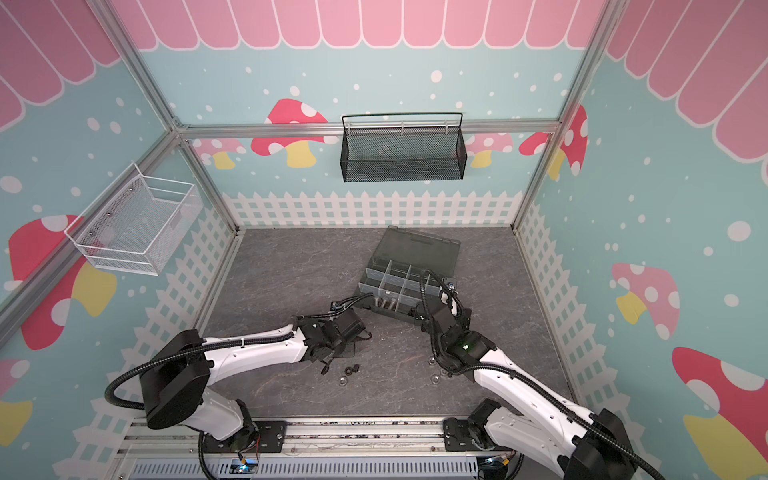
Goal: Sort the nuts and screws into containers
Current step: 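Lift the silver bolt with the left gripper and carry it over the organizer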
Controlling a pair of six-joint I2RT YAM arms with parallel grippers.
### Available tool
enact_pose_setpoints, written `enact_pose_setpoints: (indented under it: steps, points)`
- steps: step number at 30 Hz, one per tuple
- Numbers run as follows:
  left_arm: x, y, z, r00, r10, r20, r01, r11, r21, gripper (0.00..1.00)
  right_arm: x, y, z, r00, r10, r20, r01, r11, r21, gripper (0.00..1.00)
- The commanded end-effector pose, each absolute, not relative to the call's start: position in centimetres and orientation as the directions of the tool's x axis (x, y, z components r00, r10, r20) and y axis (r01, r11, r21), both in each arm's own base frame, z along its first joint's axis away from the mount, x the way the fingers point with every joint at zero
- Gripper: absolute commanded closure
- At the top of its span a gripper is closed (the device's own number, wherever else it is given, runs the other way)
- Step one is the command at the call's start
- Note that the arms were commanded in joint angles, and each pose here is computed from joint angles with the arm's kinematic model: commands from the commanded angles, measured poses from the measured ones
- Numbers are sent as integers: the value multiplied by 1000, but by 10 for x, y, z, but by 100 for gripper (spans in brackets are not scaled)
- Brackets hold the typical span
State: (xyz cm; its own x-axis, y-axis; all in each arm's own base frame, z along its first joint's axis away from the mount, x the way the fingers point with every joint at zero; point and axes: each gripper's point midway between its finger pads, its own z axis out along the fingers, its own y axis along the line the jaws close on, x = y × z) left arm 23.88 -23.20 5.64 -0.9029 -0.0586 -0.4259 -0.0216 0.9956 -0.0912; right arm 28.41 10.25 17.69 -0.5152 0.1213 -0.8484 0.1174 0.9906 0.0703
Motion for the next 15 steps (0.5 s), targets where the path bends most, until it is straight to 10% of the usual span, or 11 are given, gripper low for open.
enact_pose_setpoints:
  steps: [1, 15]
  points:
    - [257, -235, 84, -860, -90, -502, -32, 992, -122, 96, 281, 98, 176, -517, 128, -846, 131, 989, 70, 2]
    - [293, -255, 137, -789, -110, -604, 24, 977, -210, 96, 281, 100, 177, -516, 136, -846, 125, 989, 82, 2]
